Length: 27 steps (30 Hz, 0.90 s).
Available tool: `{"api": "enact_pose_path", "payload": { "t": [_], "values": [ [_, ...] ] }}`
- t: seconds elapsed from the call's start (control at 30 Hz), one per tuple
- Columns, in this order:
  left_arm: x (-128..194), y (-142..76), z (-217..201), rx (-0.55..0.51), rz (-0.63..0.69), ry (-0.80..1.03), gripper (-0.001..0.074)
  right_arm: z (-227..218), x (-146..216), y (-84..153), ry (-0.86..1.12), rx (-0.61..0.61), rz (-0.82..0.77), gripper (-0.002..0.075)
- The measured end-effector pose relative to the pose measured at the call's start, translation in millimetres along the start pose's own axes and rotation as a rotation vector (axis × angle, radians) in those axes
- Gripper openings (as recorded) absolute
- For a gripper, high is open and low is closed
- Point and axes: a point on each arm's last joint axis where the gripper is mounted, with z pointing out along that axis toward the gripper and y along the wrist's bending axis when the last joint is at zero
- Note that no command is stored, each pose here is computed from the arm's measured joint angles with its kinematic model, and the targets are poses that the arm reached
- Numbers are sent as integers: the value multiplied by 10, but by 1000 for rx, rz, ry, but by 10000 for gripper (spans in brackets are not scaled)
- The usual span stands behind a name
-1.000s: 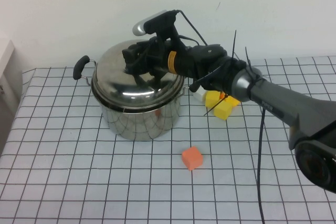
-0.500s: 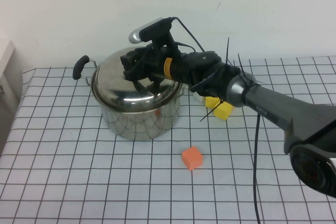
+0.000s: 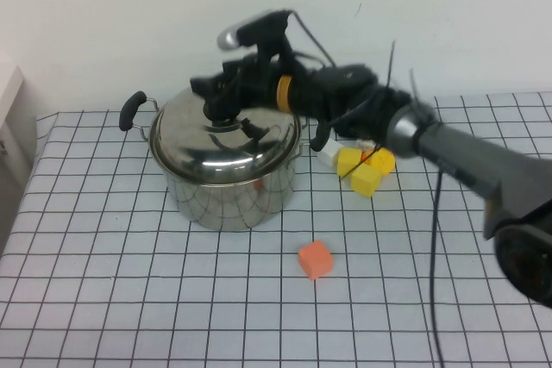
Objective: Cover the pot
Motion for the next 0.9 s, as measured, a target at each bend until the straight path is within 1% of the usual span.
{"api": "enact_pose_path", "payload": {
  "t": [0.1, 0.17, 0.23, 0.33, 0.37, 0.43, 0.53, 0.63, 0.9],
  "values": [
    [0, 0, 0, 0, 0, 0, -3, -167, -330, -12, -51, -41, 9, 477],
    [0, 0, 0, 0, 0, 0, -3, -341, -610, -25, -91, -89, 12, 420],
    [0, 0, 0, 0, 0, 0, -3, -527, -870, -13, -123, -147, -11, 324],
    [0, 0, 0, 0, 0, 0, -3, -789, -1155, 57, -136, -260, -79, 144],
    [0, 0, 0, 0, 0, 0, -3, -879, -1242, 93, -137, -299, -102, 95],
    [0, 0, 0, 0, 0, 0, -3, -1029, -1377, 168, -129, -359, -152, 46],
    [0, 0, 0, 0, 0, 0, -3, -1237, -1575, 317, -128, -437, -198, 16],
    [0, 0, 0, 0, 0, 0, -3, -1467, -1790, 464, -148, -485, -242, 12],
    [0, 0, 0, 0, 0, 0, -3, -2047, -2202, 758, -204, -500, -305, 12]
  ]
}}
